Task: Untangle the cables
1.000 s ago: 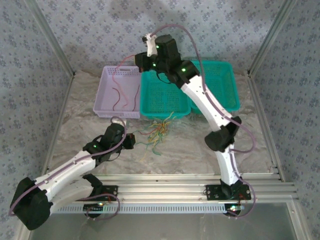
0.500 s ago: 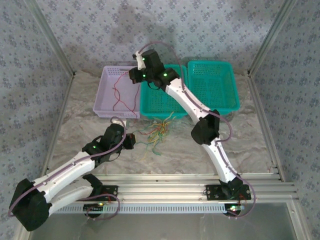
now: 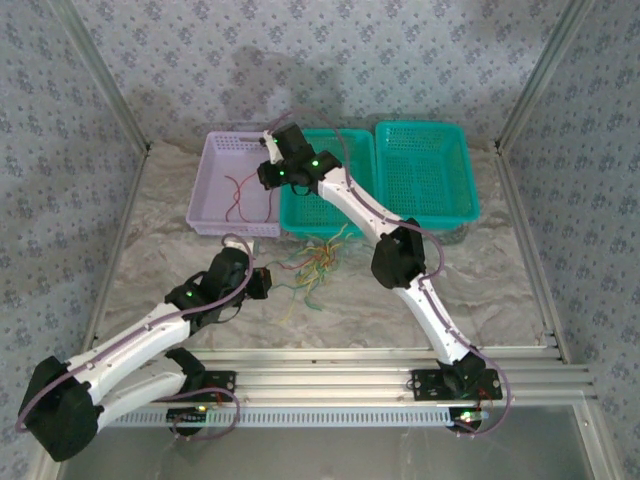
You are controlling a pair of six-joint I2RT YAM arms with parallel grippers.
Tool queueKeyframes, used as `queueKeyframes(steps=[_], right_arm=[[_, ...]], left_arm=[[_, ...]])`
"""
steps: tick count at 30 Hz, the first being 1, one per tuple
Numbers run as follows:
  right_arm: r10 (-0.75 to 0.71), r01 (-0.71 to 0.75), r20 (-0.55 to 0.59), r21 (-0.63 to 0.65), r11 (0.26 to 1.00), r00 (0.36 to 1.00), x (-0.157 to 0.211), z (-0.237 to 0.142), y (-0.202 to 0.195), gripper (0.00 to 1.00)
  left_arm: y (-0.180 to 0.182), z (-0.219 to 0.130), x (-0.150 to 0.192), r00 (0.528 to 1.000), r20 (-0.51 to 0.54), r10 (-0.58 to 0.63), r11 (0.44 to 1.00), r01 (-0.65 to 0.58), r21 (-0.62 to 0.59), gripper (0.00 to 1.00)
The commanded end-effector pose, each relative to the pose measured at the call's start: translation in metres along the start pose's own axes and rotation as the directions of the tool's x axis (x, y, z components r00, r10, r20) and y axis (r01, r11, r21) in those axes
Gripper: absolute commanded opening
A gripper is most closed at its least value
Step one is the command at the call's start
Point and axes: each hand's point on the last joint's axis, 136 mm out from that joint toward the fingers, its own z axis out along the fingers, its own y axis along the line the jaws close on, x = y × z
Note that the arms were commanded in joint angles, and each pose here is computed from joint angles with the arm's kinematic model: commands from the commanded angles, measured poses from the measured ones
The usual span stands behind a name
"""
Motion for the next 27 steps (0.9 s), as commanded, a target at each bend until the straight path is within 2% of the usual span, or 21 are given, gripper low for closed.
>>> queueKeyframes(steps=[1, 5, 9, 15, 19, 22, 25, 27], right_arm=[[-0.03, 0.031, 0.019, -0.022, 0.999, 0.999, -0.012, -0.016, 0.012, 0.18], [-0.03, 0.03, 0.009, -0.03, 0.999, 1.0, -0.009, -0.015, 0.013, 0.25], [-0.032, 0.032, 0.0, -0.028, 0.999, 0.999, -0.006, -0.012, 0.012, 0.45], [-0.043, 0.045, 0.032, -0.045, 0.998, 0.999, -0.02, -0.03, 0.023, 0.62], [-0.079, 0.086, 0.117, -0.06, 0.994, 0.99, -0.054, -0.073, 0.042, 0.73], [-0.105, 0.109, 0.167, -0.016, 0.994, 0.98, -0.075, -0.118, 0.048, 0.77], [-0.118, 0.115, 0.179, 0.028, 0.993, 0.977, -0.08, -0.16, 0.047, 0.82], [-0.119, 0.111, 0.164, 0.056, 0.992, 0.979, -0.07, -0.181, 0.043, 0.84]], left_arm=[[-0.009, -0.003, -0.012, 0.999, 0.034, 0.016, 1.0, -0.017, 0.015, 0.0], [-0.009, -0.004, -0.012, 0.999, 0.033, 0.014, 1.0, -0.014, 0.014, 0.0], [-0.009, -0.005, -0.014, 0.999, 0.039, 0.014, 1.0, -0.015, 0.013, 0.0], [-0.008, -0.007, -0.013, 0.999, 0.042, 0.014, 1.0, -0.014, 0.013, 0.0], [-0.009, -0.008, -0.014, 0.999, 0.045, 0.012, 1.0, -0.013, 0.015, 0.0], [-0.011, -0.01, -0.017, 0.998, 0.055, 0.011, 1.0, -0.012, 0.019, 0.0], [-0.014, -0.012, -0.021, 0.998, 0.066, 0.009, 1.0, -0.011, 0.026, 0.0], [-0.015, -0.013, -0.023, 0.997, 0.077, 0.005, 0.999, -0.008, 0.032, 0.0]])
